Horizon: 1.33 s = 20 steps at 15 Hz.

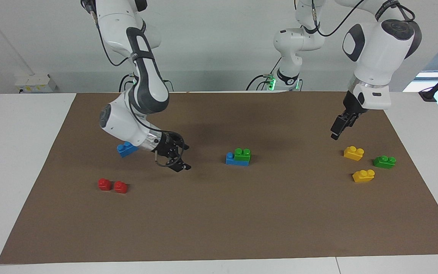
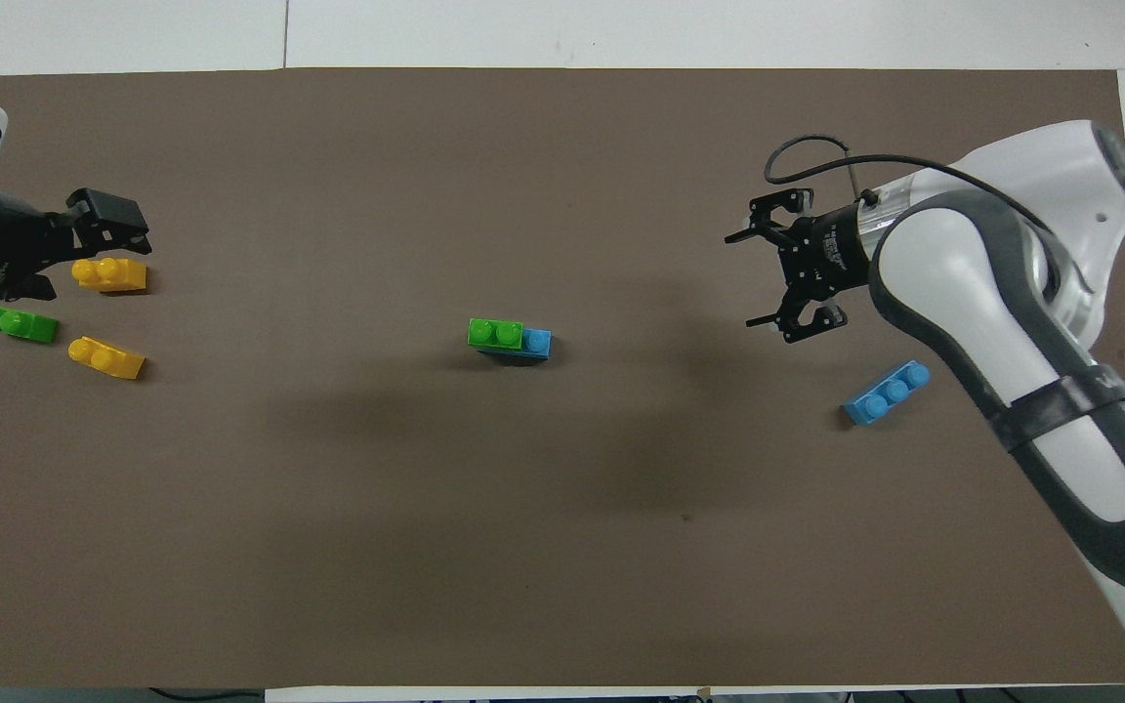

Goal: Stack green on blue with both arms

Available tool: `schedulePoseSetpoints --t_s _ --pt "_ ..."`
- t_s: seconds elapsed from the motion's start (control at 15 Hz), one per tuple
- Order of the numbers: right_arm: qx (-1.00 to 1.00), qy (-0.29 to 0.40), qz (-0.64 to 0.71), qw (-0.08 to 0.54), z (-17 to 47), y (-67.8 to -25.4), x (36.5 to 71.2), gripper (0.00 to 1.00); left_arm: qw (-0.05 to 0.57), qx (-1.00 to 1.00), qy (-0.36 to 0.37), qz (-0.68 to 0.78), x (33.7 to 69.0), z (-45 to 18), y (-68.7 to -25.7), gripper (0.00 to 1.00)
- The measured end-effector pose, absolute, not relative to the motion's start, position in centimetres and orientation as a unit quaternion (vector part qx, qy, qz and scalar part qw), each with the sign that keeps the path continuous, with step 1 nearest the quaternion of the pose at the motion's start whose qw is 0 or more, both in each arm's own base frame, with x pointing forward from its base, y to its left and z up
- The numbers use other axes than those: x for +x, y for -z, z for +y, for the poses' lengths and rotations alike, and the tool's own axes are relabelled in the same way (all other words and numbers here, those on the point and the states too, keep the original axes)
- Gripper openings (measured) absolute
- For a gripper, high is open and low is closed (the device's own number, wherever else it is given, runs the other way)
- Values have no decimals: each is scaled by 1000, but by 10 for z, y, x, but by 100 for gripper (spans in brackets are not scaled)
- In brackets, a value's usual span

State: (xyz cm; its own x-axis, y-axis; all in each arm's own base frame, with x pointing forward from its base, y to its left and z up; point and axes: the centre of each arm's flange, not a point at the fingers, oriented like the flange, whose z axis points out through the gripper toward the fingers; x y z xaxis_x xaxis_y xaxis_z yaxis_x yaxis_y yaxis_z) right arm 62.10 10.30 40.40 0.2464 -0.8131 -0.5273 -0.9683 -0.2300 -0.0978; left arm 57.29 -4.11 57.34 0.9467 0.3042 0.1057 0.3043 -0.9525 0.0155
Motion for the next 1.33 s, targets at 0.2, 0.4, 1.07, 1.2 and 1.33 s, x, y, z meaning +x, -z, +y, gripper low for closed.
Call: schedulePoseSetpoints --t_s 0.2,0.4,1.07,1.2,1.33 --pt "-801 -157 550 178 69 -452 629 100 9 -996 39 -77 564 -28 -591 100" --pt "-858 -107 478 153 41 -489 634 100 12 -999 32 -38 550 -21 -611 100" --pt "-993 64 89 54 -25 -615 589 100 14 -999 27 -22 532 -25 -629 100" --pt "-997 71 15 14 -27 -630 578 100 14 -999 18 -24 530 -23 -626 100" --pt "-999 36 -14 8 -21 -631 564 100 8 -1000 10 -25 529 -23 -625 100"
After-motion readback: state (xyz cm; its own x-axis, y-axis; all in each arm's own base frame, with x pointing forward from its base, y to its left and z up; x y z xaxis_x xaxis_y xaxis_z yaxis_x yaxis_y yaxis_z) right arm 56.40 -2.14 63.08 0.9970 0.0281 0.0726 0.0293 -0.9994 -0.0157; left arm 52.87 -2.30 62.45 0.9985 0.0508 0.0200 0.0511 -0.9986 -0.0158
